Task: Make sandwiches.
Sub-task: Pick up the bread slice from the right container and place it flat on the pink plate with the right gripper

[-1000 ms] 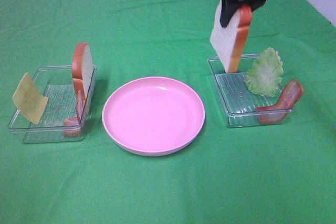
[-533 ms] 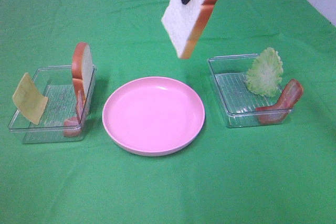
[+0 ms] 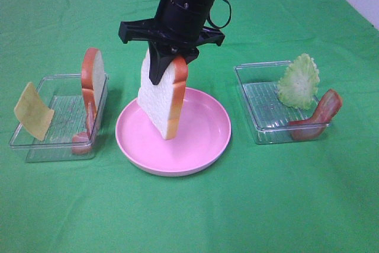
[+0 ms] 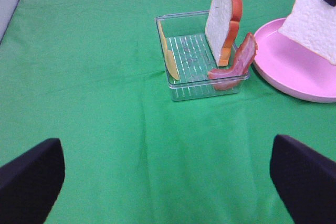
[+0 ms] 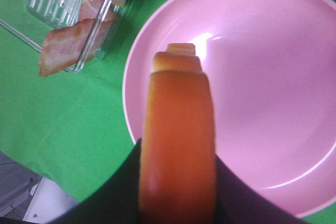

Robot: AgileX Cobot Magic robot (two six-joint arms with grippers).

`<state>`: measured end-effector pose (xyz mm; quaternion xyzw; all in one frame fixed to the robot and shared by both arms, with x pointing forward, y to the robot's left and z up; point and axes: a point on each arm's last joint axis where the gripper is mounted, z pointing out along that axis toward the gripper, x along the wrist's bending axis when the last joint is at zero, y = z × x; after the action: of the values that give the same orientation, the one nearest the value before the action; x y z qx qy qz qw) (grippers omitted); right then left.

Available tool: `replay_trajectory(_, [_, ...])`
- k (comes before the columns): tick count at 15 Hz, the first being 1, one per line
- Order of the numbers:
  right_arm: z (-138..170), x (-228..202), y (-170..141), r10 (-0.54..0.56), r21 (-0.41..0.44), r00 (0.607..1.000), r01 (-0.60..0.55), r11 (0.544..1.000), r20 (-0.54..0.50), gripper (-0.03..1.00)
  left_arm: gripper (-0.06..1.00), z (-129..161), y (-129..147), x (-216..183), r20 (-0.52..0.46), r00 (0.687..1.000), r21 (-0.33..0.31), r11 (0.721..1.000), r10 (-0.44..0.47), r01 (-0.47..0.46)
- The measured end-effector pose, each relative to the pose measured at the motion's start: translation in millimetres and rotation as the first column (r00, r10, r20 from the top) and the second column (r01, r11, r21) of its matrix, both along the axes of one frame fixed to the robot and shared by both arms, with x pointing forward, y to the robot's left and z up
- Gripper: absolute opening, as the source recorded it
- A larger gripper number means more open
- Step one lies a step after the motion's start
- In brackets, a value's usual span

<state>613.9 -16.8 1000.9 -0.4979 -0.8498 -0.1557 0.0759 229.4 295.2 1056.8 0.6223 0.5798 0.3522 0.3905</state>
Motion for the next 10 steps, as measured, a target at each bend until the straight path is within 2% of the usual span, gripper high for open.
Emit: replay_trajectory(10, [-48.2, 7.8, 10.6, -0.008, 0.01, 0.997, 0.009, 1.0, -0.081, 0.23, 0.99, 0.0, 0.0, 0.0, 0.0, 1.0, 0.0, 1.0, 0.0, 0.0])
